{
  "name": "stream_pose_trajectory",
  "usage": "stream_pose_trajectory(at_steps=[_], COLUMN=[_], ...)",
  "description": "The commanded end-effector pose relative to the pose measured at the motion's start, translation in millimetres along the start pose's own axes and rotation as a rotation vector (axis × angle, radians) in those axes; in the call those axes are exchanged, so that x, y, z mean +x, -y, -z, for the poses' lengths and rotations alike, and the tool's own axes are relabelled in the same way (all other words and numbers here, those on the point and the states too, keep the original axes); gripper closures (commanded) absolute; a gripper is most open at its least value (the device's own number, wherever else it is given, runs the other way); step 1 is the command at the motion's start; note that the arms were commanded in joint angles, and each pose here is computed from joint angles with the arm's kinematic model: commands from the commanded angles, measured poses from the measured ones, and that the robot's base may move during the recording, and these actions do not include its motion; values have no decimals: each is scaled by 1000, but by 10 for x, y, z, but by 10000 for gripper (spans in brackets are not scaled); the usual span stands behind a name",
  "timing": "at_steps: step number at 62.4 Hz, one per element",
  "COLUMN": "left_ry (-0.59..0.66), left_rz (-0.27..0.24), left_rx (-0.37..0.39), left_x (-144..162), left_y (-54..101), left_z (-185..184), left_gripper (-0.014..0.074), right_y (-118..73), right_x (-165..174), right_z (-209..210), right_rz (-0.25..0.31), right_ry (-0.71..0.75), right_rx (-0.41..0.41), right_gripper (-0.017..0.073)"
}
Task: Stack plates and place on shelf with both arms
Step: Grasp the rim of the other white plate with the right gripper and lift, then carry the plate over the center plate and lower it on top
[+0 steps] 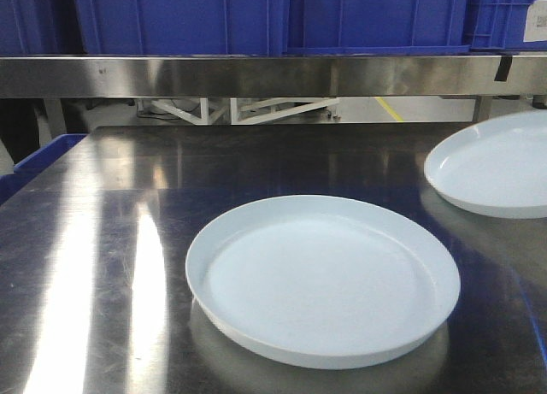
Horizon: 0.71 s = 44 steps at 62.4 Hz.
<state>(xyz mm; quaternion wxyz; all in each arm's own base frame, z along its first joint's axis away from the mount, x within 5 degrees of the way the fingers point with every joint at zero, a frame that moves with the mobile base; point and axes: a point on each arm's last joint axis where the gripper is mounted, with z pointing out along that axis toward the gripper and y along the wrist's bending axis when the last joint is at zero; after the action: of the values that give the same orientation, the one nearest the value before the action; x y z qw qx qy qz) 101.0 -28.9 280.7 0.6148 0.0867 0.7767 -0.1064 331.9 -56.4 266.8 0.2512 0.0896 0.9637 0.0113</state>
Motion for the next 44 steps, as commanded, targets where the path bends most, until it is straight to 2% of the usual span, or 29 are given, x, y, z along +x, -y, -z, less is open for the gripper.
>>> stream_pose_trajectory(at_steps=[1, 12, 22, 31, 37, 44], left_ry=[135, 143, 143, 143, 143, 143], left_rz=[5, 5, 5, 5, 5, 5], left_rx=[-8, -8, -8, -8, -8, -8], left_x=[-197, -205, -205, -205, -205, -205], left_y=[-3, -4, -4, -4, -4, -4], left_z=[30, 31, 31, 31, 31, 31], left_gripper=[510, 510, 510, 510, 510, 510], right_y=[-75, -388, -814, -1145, -1286, -1382], right_x=[-108, 47, 228, 365, 439, 517], right_z=[549, 1044, 1313, 1338, 1272, 1118], right_rz=[22, 115, 214, 297, 351, 375], right_ry=[140, 183, 177, 108, 70, 4], right_rx=[-19, -137, -346, -517, -550, -560], right_gripper=[503, 503, 503, 503, 503, 503])
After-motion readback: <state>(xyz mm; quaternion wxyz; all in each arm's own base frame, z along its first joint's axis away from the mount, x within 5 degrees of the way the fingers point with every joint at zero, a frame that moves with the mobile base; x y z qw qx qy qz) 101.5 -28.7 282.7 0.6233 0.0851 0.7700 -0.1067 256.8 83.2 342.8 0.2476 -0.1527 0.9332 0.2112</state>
